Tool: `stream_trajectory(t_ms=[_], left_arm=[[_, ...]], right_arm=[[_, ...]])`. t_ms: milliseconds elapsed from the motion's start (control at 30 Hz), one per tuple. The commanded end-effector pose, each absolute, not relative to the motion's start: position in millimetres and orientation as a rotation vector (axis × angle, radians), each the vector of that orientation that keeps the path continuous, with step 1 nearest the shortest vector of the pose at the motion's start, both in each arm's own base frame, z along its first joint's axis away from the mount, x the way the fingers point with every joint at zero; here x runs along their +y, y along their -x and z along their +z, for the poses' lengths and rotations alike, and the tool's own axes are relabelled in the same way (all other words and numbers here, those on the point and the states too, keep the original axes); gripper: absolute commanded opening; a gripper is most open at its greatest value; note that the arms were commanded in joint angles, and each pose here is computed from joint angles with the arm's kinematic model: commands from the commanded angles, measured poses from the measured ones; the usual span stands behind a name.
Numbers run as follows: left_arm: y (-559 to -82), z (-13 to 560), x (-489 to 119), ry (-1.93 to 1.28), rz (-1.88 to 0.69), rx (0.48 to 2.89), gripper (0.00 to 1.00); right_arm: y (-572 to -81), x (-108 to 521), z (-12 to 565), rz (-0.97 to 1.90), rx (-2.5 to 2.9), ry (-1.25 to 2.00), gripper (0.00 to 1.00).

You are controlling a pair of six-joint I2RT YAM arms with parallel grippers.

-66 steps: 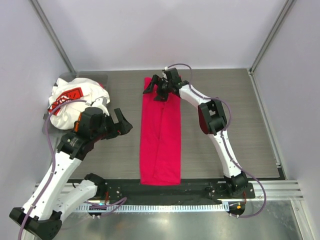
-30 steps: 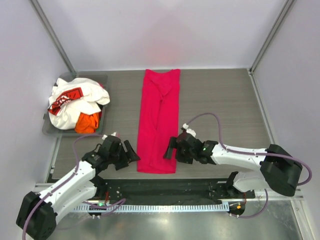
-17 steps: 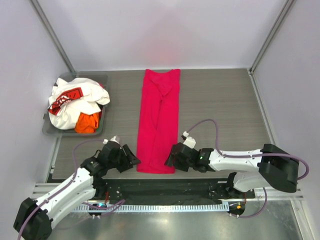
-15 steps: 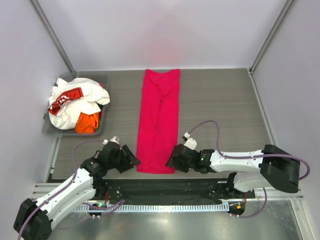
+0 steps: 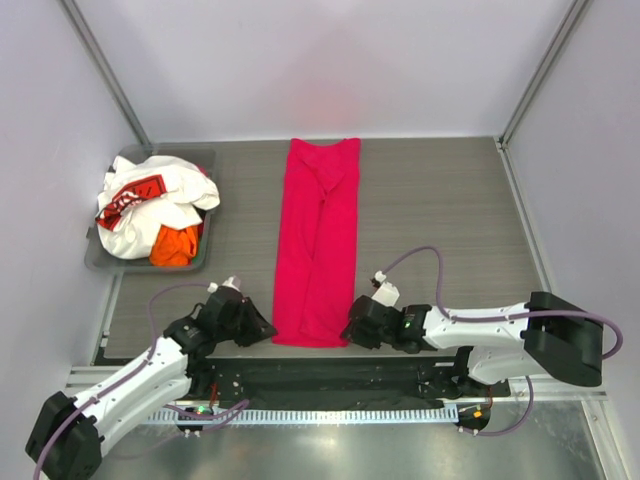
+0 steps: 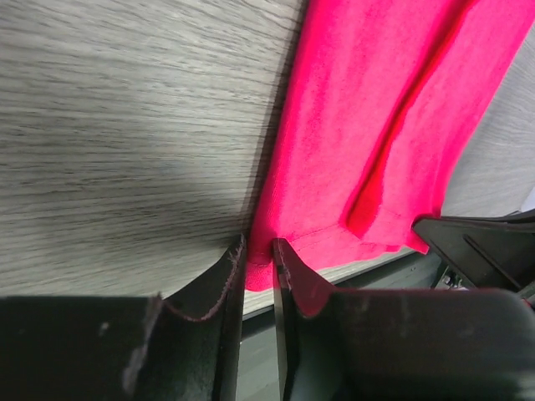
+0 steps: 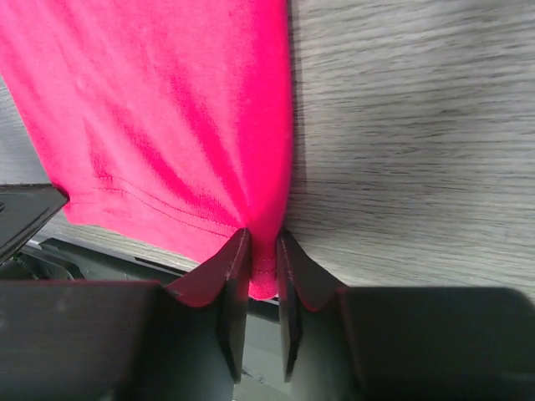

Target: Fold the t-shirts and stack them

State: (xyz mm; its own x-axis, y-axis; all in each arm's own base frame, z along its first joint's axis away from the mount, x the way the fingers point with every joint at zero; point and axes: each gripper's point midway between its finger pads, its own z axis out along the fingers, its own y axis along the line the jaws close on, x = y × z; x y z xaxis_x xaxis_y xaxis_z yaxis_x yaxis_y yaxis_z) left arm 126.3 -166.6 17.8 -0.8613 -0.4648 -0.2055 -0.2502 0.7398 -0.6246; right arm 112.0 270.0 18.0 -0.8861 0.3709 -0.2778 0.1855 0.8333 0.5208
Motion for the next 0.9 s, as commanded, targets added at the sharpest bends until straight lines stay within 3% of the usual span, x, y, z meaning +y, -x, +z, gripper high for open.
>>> stream_trajectory(t_ms=[0, 67, 167, 200, 500, 867], left_arm=[[-133.8, 27.1, -175.2, 0.521, -0.905, 2.549, 0.20], [-133.7, 28.1, -176.9, 0.511, -0.907, 2.551, 0.18], [-132.1, 28.8, -180.4, 0.483, -0.910, 2.553, 0.08], [-131.0, 29.0, -181.8, 0.469, -0.906, 2.555, 0.00], [-107.1, 47.5, -198.8, 0.421, -0.927, 2.601, 0.00], [-141.1, 132.1, -181.4, 0.340, -0.682, 2.455, 0.00]], right_arm=[[-102.8, 237.3, -6.3, 0.528, 2.681, -0.412, 0.24], [-102.5, 234.9, -4.6, 0.545, 2.671, -0.416, 0.20], [-102.0, 230.6, -2.3, 0.569, 2.656, -0.434, 0.07], [-100.8, 230.4, -1.1, 0.580, 2.655, -0.431, 0.01], [-82.9, 212.6, 6.2, 0.604, 2.677, -0.446, 0.01], [-133.3, 209.8, 111.5, 0.512, 2.392, -0.348, 0.01]])
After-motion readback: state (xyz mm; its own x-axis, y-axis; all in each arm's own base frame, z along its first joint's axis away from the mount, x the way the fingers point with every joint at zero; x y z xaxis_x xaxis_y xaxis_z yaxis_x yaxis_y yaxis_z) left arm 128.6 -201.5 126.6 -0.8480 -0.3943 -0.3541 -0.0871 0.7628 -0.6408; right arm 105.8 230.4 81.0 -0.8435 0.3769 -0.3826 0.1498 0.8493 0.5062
